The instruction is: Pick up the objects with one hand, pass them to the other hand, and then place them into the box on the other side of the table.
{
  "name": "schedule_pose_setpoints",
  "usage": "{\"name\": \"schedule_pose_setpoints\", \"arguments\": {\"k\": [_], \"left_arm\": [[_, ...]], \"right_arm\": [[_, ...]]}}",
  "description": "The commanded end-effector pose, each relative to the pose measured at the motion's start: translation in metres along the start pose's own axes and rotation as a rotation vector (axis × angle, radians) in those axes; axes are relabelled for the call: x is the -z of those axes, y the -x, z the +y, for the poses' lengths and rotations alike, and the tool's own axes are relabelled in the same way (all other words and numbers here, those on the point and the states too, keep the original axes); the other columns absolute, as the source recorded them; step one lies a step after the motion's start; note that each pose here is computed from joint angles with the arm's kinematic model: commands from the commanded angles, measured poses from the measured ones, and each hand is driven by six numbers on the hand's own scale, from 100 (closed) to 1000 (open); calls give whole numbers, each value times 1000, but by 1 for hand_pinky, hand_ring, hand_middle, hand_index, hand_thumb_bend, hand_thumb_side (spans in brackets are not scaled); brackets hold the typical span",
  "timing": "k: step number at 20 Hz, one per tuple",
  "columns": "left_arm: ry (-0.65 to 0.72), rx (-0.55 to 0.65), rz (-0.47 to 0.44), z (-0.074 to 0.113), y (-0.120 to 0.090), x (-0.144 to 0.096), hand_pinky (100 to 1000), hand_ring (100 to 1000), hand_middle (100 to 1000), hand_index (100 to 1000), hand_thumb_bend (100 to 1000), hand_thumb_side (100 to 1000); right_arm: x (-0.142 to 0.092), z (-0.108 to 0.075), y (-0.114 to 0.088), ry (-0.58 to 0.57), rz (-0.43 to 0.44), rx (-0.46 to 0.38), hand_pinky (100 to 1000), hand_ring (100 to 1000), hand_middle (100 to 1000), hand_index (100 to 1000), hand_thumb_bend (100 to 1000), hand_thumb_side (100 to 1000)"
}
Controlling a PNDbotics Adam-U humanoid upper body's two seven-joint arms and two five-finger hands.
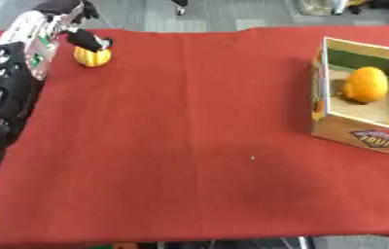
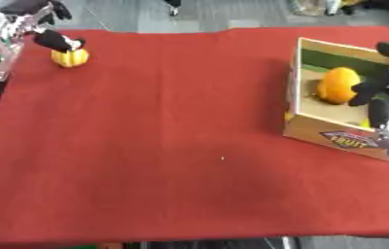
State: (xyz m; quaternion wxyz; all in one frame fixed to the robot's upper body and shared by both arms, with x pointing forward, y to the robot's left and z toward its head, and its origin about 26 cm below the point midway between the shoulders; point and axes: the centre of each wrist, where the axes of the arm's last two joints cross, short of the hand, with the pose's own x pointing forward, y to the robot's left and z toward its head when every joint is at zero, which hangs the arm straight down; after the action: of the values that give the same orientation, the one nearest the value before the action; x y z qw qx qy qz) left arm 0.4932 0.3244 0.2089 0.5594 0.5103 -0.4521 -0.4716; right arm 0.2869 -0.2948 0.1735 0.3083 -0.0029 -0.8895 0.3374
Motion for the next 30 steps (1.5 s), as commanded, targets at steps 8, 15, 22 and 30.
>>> {"name": "schedule_pose_setpoints", "arguments": {"k": [8,15,22,30], "left_arm": [[-208,-2,286,3,39,4,740,672,719,788,315,195],[-67,-9,286,-19,42,5,724,636,671,758,320,231],[-38,8,259,-20,42,3,579,434,410,498,100,198],[-317,-87,6,36,31,-12,584,411,356,436,100,227]], "right_arm": [[6,7,-4,-6,-17,15,716,543,468,1000,100,507],[7,10,-4,-7,-11,22,715,541,465,1000,100,502],[7,11,-4,-12,-2,30,715,540,464,1000,100,499],[7,12,-4,-33,13,63,713,538,462,1000,100,511]]}}
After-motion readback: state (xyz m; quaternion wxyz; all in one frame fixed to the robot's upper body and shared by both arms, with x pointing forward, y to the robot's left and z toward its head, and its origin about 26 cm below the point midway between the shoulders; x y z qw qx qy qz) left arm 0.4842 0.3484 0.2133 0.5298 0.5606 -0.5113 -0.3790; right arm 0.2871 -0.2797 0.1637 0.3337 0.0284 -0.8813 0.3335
